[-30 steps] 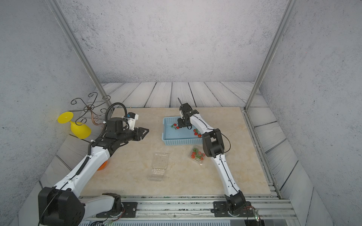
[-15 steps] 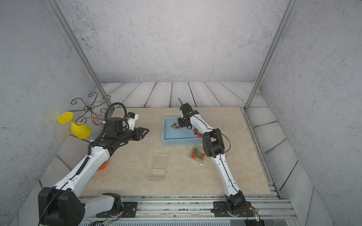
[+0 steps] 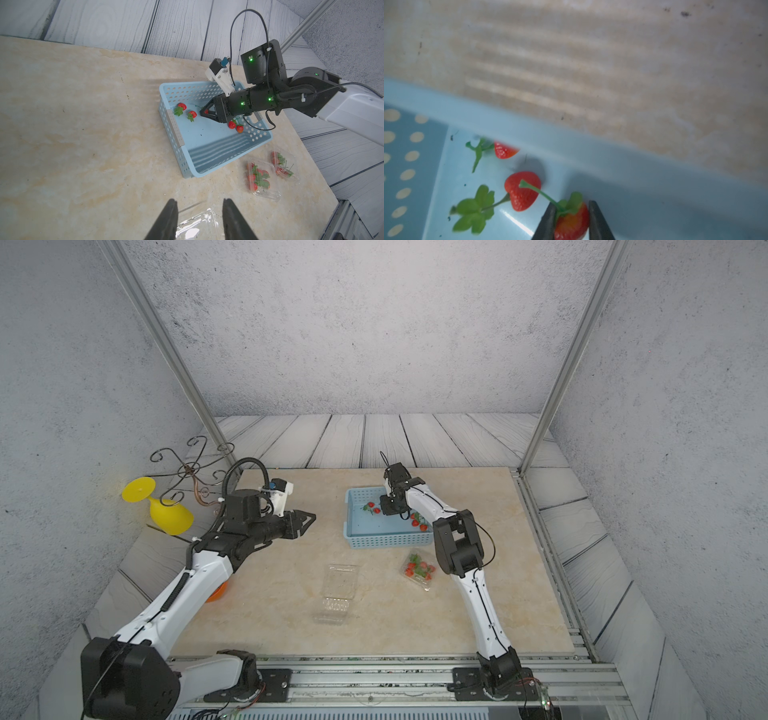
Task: Pack strawberries into containers
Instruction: Pick up the strawberry from the basket, then place the strawberry in the packing box.
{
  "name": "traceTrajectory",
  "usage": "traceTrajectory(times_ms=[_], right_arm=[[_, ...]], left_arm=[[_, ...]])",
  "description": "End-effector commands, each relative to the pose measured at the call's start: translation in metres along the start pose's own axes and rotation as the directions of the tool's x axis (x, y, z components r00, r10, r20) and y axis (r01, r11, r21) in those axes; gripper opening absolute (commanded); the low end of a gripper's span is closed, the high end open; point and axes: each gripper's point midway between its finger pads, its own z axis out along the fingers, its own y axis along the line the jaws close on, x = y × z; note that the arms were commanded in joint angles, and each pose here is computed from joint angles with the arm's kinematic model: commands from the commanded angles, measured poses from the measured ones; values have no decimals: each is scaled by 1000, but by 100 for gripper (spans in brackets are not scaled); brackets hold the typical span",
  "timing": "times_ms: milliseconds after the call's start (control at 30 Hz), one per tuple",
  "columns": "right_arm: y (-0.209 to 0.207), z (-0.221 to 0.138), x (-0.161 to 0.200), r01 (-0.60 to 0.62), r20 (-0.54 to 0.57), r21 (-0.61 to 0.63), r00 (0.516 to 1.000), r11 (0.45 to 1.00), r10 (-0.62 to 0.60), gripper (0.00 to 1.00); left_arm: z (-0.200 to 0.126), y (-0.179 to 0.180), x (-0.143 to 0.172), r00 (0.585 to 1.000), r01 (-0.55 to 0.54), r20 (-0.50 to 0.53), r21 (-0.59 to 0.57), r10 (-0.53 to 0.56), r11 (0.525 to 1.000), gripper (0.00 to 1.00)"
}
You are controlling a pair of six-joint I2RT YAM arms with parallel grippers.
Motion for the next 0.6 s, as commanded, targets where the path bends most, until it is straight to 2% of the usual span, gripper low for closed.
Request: traceTrajectory(times_ms=[0,167,300,400,567], right_arm=[[16,-62,-28,22,103,-35,994,999,-18,27],[44,-111,-23,66,153,-112,987,992,-48,27],[86,-150,5,135,184,-181,978,974,-101,27],[118,-164,46,184,172,-233,974,955,-146,28],[168,-166,124,230,65,-360,973,904,-221,28]], left_arm=[[-5,0,-3,1000,-12,27,4,12,1000,40],[-5,1,-4,999,-10,31,0,10,1000,40],[-7,4,-6,999,-6,36,-8,6,1000,40],[-9,5,-7,999,-3,42,-15,4,1000,40],[-10,7,-9,999,4,49,-18,-4,1000,40]])
